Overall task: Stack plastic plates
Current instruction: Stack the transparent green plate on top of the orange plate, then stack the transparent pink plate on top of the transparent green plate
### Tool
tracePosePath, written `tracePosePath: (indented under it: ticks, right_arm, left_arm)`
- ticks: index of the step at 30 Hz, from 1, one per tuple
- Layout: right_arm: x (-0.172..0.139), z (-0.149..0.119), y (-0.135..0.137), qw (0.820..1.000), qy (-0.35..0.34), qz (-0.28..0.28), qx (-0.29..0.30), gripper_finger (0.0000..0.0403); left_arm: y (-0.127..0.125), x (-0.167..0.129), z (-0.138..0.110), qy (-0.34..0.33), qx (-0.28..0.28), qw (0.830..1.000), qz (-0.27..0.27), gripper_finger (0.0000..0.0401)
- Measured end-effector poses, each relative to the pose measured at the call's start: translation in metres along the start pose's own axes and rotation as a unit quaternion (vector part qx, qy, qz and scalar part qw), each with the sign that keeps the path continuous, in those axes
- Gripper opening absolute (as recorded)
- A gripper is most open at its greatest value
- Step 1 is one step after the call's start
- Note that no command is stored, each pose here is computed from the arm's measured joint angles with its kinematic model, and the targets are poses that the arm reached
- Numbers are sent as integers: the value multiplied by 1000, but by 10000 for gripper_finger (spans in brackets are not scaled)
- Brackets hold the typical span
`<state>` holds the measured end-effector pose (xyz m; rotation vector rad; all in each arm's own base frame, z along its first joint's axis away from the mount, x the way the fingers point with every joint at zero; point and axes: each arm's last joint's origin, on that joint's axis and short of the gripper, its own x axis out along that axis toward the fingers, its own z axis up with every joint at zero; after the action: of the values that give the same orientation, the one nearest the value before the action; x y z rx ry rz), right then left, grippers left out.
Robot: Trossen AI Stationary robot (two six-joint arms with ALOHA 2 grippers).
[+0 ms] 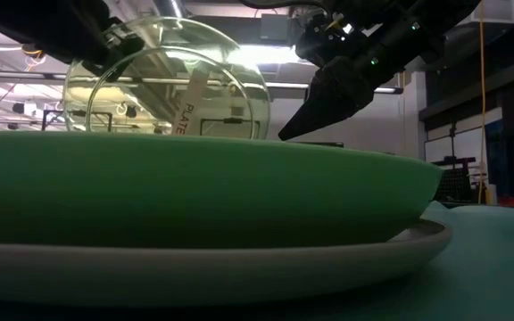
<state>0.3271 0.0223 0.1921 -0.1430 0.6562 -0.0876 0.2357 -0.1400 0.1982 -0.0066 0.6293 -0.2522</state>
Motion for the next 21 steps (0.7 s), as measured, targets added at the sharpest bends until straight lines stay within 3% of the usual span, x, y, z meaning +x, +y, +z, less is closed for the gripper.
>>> tracePosePath:
  ticks: [7, 15, 21]
  right_arm:
    - [0, 0, 0, 1000, 0, 0, 0, 186]
    - [0, 0, 0, 1000, 0, 0, 0, 186]
    - [0, 0, 0, 1000, 0, 0, 0, 186]
  left_arm:
    - [2, 0, -1, 2, -1, 1000, 3, 9]
    - [1, 0, -1, 2, -2, 1000, 3, 83]
    - [0, 0, -1, 10, -13, 1000, -25, 102]
